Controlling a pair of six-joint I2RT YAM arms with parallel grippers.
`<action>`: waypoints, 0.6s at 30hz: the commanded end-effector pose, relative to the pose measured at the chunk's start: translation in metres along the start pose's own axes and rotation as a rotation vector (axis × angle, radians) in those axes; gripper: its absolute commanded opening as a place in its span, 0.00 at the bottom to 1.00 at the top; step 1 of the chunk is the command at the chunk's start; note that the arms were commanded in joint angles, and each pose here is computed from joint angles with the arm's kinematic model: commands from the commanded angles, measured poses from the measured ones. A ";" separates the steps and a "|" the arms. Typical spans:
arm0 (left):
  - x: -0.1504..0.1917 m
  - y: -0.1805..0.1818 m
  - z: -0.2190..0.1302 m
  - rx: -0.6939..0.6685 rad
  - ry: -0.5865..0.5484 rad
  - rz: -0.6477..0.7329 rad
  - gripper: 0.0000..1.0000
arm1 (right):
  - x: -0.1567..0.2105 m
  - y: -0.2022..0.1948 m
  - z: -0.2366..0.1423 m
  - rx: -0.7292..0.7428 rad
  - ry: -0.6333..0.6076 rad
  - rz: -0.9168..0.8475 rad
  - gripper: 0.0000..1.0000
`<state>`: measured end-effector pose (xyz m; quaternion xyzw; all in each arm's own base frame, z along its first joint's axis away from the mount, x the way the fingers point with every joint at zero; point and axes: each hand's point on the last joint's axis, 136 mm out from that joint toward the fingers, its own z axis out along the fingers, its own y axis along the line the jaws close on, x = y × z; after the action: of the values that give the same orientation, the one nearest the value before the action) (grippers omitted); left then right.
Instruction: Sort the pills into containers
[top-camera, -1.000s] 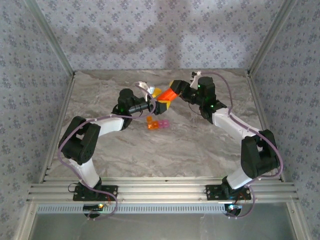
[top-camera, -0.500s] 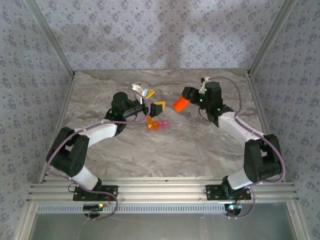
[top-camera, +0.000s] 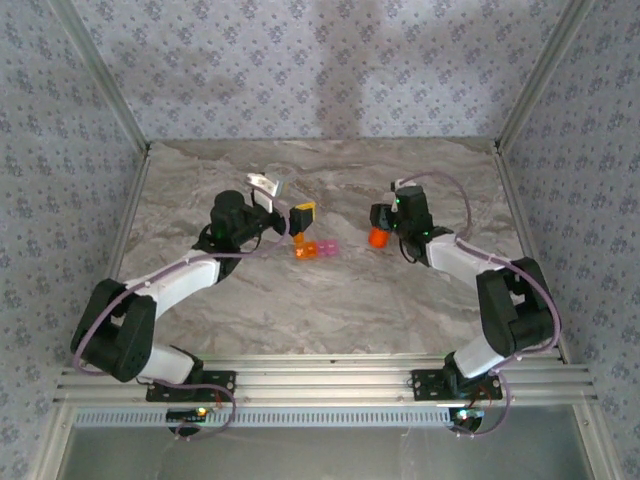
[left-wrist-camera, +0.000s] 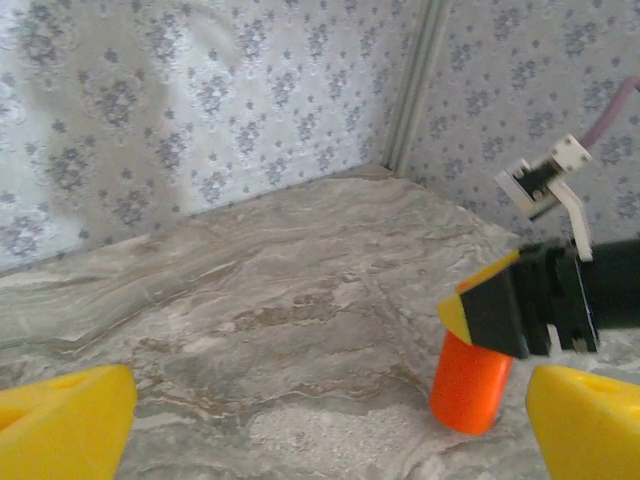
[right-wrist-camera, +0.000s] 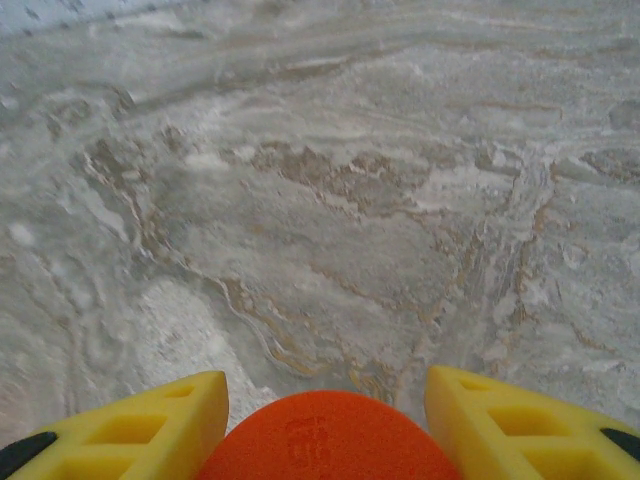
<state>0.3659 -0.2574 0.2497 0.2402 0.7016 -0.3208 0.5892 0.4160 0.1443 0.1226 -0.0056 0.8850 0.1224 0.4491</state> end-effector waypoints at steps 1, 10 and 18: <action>-0.009 0.010 -0.007 -0.065 -0.024 0.006 0.99 | 0.001 -0.006 0.004 0.052 -0.051 -0.057 0.24; -0.014 0.016 -0.013 -0.109 -0.042 -0.021 0.99 | 0.031 -0.010 0.009 0.049 -0.033 -0.046 0.33; -0.016 0.021 -0.018 -0.150 -0.045 -0.029 0.99 | 0.028 0.003 0.000 0.032 -0.050 -0.073 0.68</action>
<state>0.3716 -0.2381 0.2561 0.1956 0.7141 -0.2864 0.6081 0.4083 0.1516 0.1083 -0.0211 0.8668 0.1080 0.4863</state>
